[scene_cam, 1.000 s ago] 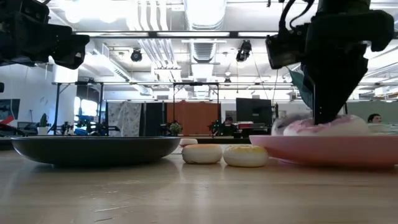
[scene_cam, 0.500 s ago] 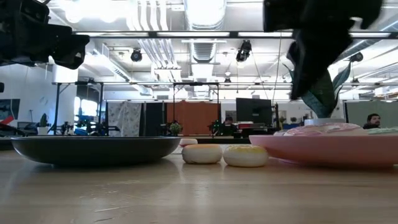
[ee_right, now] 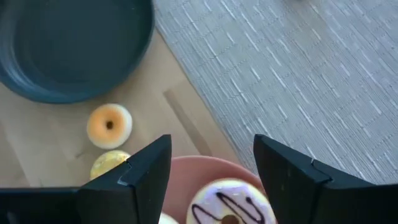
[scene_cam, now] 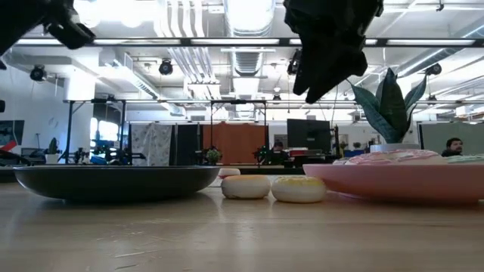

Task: Pick & Place donuts
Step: Put the small orange donut on the black plate

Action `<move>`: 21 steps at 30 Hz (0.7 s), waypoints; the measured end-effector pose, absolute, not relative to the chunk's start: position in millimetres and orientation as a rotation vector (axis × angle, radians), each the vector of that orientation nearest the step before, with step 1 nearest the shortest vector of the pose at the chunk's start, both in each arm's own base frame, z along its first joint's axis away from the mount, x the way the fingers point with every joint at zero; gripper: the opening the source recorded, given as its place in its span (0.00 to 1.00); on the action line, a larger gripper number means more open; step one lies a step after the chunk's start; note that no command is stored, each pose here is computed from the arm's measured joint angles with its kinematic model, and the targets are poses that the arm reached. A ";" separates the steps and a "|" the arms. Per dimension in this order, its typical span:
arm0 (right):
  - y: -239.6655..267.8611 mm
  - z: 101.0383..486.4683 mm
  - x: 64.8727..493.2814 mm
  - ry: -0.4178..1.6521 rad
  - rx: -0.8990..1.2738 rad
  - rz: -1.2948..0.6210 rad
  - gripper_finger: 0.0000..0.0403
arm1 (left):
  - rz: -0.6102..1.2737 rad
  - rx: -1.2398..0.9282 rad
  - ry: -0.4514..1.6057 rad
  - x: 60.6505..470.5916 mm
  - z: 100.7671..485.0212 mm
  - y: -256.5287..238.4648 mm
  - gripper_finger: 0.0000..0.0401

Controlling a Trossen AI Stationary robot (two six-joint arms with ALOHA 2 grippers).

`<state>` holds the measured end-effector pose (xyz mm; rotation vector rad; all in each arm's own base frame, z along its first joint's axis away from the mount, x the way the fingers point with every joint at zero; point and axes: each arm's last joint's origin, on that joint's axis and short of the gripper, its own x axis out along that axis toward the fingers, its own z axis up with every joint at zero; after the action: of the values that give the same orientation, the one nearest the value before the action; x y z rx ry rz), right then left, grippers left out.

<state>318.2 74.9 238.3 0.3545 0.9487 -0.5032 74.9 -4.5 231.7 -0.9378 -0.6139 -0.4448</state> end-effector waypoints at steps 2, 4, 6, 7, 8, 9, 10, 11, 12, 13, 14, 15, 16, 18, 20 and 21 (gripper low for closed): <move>72.3 238.4 318.9 0.947 0.358 -0.511 0.55 | -0.468 -0.924 -0.668 70.1 240.2 -4.2 0.36; 70.2 238.4 319.3 0.946 0.361 -0.517 0.55 | -0.442 -0.920 -0.751 64.6 250.1 -2.5 0.36; 68.7 238.3 319.7 0.945 0.364 -0.521 0.55 | -0.334 -0.955 -0.810 63.3 254.6 1.0 0.36; 68.2 238.3 320.0 0.942 0.366 -0.522 0.55 | -0.281 -0.971 -0.820 64.2 256.0 2.4 0.36; 67.4 238.5 320.4 0.938 0.367 -0.524 0.55 | -0.234 -0.988 -0.829 64.8 258.3 3.7 0.36; 66.6 238.5 320.7 0.937 0.364 -0.527 0.55 | -0.170 -0.995 -0.819 66.9 259.1 5.0 0.36; 65.7 238.4 320.8 0.936 0.364 -0.529 0.55 | -0.095 -1.001 -0.781 70.4 258.9 6.1 0.36; 64.4 238.5 321.3 0.933 0.365 -0.532 0.55 | -0.009 -1.000 -0.704 75.7 256.6 7.0 0.36; 62.9 238.6 321.8 0.930 0.368 -0.536 0.55 | 0.084 -0.991 -0.592 81.7 252.4 7.6 0.36; 61.5 238.7 322.2 0.929 0.370 -0.540 0.55 | 0.184 -0.985 -0.461 87.0 247.0 8.2 0.36; 59.8 238.7 322.6 0.927 0.373 -0.544 0.55 | 0.290 -0.986 -0.324 90.8 240.4 8.9 0.36; 58.4 238.7 322.8 0.926 0.375 -0.548 0.55 | 0.400 -0.988 -0.191 92.9 232.4 9.9 0.36; 56.9 238.7 323.1 0.926 0.377 -0.552 0.55 | 0.491 -0.982 -0.074 93.4 226.6 10.8 0.36; 54.0 238.7 323.8 0.923 0.382 -0.560 0.55 | 0.618 -0.956 0.106 93.8 220.7 12.2 0.36; 51.4 238.7 324.2 0.921 0.385 -0.567 0.55 | 0.688 -0.928 0.202 97.3 221.3 13.6 0.36; 50.1 238.8 324.5 0.921 0.383 -0.567 0.55 | 0.701 -0.908 0.226 101.0 223.1 14.4 0.36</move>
<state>324.5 50.1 238.8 0.3835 0.9208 -0.5674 101.0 14.4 223.1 -0.9085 0.2257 0.7008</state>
